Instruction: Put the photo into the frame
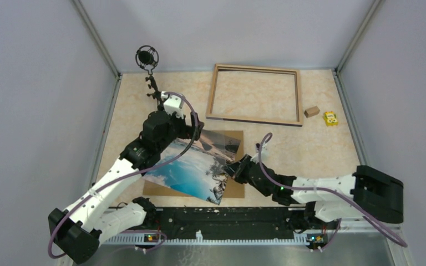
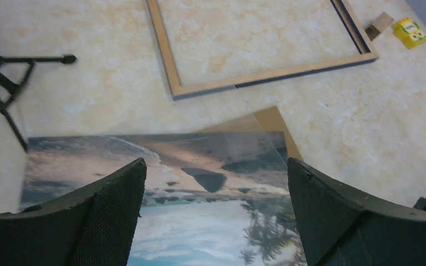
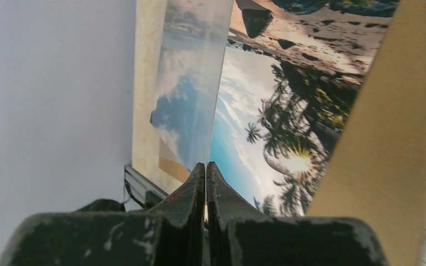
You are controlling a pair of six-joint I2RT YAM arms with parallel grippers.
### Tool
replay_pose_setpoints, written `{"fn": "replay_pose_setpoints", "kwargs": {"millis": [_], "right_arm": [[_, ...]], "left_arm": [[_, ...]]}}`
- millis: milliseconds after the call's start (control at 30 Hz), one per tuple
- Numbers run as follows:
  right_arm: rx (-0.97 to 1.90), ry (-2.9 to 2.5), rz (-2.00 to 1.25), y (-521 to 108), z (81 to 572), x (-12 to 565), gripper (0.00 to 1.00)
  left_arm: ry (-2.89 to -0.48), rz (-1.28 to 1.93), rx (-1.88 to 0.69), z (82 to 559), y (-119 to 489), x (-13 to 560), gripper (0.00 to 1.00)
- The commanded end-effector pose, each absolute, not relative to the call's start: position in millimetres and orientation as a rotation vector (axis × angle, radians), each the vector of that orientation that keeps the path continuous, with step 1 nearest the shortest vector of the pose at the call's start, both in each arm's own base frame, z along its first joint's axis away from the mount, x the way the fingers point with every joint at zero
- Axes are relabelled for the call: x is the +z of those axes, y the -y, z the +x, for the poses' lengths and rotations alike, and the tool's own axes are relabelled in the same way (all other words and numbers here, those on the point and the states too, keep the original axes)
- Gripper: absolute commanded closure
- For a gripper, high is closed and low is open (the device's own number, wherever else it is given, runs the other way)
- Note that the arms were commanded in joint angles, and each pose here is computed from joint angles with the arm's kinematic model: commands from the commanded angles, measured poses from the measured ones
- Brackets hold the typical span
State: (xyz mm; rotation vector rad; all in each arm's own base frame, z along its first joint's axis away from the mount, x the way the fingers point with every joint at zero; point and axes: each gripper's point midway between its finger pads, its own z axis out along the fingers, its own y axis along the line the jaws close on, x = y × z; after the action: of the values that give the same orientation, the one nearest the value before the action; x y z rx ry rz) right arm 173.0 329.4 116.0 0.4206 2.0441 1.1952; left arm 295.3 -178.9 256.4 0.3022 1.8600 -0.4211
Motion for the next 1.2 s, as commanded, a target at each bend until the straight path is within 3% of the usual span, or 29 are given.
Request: {"fn": "replay_pose_setpoints", "kwargs": {"millis": [0,267,333,500,700,833,933,1167], "right_arm": [[1.044,-2.14,0.286,-289,158,94,1.0],[1.166,-2.101,0.225,-229,136,72,0.99],[1.148,-2.082,0.209,-221,135,73,0.88],[1.155,-2.034,0.23,-210,138,82,0.81],[1.072,-2.136,0.214,-209,137,66,0.8],[0.948,-2.269,0.183,-217,141,59,0.71],[1.002,-2.308,0.141,-240,147,67,0.58],[1.105,-2.333,0.163,-252,167,70,0.38]], "left_arm": [[-2.037,0.196,-0.678,268,204,211,0.02],[-2.35,0.164,-0.769,233,214,117,0.02],[-2.396,0.116,-0.756,227,209,103,0.02],[-2.417,-0.019,-0.784,209,198,75,0.02],[-2.41,-0.086,-0.787,199,189,57,0.02],[-2.436,-0.097,-0.738,197,183,46,0.02],[-2.45,-0.102,-0.721,196,180,41,0.02],[-2.451,-0.089,-0.705,192,175,33,0.02]]}}
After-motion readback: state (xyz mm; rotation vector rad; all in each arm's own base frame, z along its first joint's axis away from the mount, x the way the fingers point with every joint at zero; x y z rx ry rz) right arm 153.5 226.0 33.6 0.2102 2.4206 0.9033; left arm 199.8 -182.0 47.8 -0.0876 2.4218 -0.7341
